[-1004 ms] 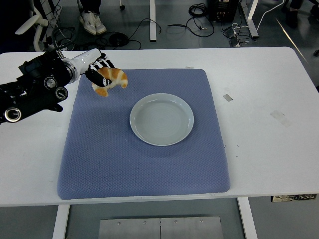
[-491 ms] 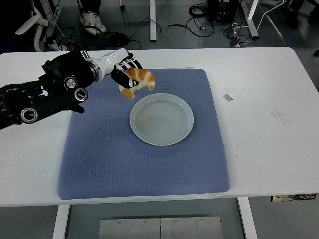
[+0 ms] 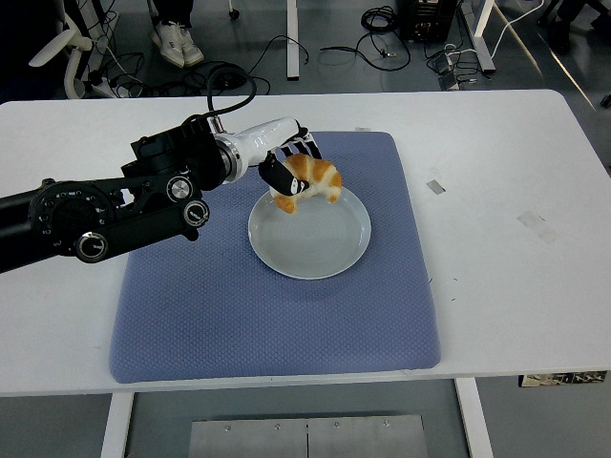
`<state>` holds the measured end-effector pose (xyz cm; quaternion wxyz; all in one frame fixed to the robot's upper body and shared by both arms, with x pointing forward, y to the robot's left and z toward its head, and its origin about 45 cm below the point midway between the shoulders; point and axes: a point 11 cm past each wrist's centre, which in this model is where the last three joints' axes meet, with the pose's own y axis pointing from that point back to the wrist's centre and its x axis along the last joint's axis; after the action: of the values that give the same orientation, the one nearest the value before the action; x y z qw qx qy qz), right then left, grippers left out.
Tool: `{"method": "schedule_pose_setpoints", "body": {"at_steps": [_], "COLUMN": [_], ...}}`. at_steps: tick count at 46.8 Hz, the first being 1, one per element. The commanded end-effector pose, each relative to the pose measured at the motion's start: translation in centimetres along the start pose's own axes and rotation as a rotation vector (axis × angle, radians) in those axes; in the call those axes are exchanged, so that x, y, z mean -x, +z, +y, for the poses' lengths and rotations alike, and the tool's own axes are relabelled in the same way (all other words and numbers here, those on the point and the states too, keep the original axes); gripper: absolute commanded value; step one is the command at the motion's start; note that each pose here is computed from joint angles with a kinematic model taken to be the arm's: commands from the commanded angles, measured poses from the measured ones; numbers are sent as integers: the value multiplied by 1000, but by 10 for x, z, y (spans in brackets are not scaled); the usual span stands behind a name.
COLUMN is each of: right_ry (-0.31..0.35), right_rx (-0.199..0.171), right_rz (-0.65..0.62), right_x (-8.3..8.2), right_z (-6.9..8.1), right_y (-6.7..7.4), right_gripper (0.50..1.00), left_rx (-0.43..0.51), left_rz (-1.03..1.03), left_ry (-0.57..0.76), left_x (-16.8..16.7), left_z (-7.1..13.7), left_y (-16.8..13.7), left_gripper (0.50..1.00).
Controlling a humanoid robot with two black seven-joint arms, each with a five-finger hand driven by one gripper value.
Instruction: Place the bread on the plate
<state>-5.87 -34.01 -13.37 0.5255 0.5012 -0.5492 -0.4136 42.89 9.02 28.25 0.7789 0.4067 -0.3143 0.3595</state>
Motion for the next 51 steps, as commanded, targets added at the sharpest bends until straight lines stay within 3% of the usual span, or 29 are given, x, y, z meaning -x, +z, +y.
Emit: {"method": "schedule_pose_setpoints", "body": {"at_steps": [1, 44, 48, 51], "right_ry": [0, 0, 0, 0], "right_rx": [0, 0, 0, 0], "right_rz": [0, 0, 0, 0], "right_x": [0, 0, 0, 0], "right_z": [0, 0, 0, 0], "right_y": [0, 0, 0, 0], "right_gripper": [1000, 1000, 1000, 1000], "left_rx": [-3, -30, -29, -26], "left_rz": [-9, -5, 4, 9], "left_ry": [-9, -70, -70, -71], "left_x": [4, 34, 34, 34], "left_z": [0, -4, -5, -5], "left_y": [-2, -12, -12, -12], "left_gripper": [508, 517, 581, 731]}}
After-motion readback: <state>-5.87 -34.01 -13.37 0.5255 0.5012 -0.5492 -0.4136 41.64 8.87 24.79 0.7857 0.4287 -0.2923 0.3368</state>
